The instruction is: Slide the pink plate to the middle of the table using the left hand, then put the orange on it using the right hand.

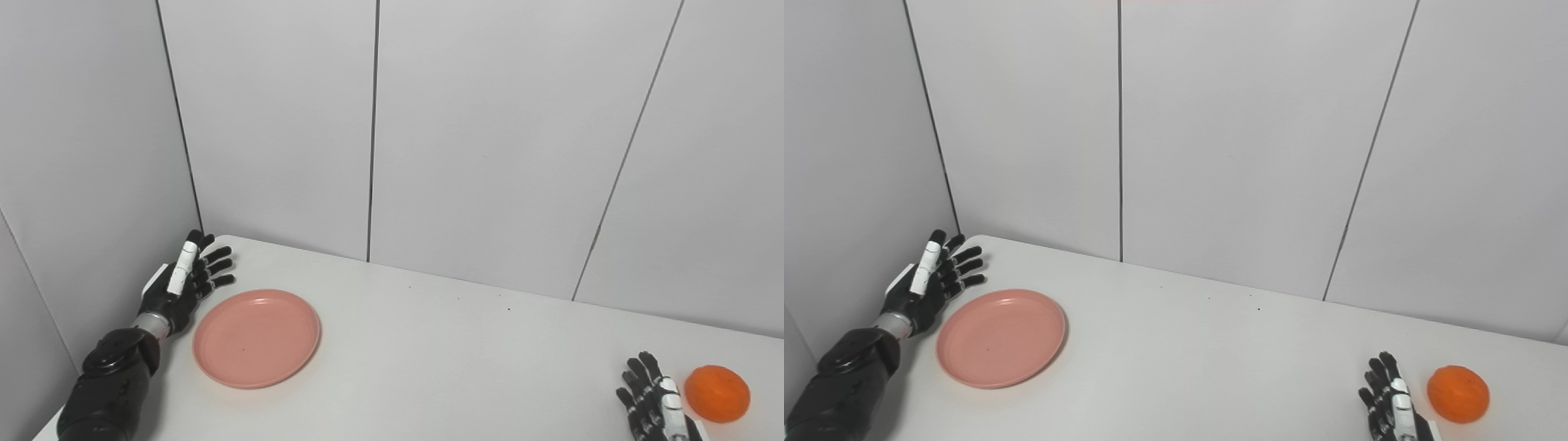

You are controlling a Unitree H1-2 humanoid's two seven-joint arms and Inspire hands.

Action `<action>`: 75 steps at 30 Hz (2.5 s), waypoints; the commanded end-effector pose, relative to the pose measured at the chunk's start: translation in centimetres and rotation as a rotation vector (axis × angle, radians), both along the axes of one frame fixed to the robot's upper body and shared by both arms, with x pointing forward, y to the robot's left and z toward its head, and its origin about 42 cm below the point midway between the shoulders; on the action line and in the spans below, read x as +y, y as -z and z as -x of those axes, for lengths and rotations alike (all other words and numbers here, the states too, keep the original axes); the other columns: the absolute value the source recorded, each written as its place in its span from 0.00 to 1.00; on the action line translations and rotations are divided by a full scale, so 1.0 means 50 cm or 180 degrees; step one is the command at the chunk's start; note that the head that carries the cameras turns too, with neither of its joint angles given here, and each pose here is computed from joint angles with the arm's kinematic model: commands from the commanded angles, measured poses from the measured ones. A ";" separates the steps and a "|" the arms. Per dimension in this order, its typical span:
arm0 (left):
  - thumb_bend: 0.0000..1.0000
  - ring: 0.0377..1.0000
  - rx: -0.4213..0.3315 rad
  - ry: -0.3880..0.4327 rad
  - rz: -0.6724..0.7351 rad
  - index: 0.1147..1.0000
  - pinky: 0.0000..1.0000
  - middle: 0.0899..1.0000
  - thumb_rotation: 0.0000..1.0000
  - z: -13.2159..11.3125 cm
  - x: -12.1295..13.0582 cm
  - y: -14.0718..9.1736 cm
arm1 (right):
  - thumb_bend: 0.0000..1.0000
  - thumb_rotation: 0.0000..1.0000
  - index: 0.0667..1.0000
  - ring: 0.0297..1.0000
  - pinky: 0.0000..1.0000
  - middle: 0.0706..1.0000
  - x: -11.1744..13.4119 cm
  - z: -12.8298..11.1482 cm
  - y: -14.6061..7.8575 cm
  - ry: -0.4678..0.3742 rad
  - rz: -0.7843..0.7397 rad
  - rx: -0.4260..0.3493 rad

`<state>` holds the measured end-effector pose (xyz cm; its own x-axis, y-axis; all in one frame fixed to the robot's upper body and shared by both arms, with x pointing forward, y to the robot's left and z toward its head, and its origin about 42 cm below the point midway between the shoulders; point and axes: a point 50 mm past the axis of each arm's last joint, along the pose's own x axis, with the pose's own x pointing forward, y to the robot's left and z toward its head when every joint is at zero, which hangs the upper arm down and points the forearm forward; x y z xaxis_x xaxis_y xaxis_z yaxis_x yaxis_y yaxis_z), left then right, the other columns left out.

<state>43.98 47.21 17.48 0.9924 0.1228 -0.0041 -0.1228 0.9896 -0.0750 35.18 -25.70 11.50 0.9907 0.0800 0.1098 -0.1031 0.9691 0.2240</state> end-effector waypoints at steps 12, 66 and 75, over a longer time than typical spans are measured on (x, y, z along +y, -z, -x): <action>1.00 0.82 -0.0200 0.0136 -0.0109 0.91 0.76 0.84 0.88 -0.013 0.007 -0.023 | 0.61 0.93 0.98 1.00 1.00 0.97 -0.007 0.044 0.055 -0.0011 -0.0018 0.0292; 0.99 0.91 -0.0191 0.0645 0.0781 1.00 0.86 0.93 0.92 0.026 -0.338 0.018 | 0.61 0.86 0.99 0.98 1.00 0.97 0.004 0.044 0.037 -0.0049 -0.0044 0.0307; 0.98 0.93 -0.0137 0.0501 0.0768 1.00 0.89 0.97 0.93 0.019 -0.383 0.024 | 0.65 0.84 0.99 0.98 1.00 0.96 0.008 0.043 0.037 -0.0055 0.0038 0.0244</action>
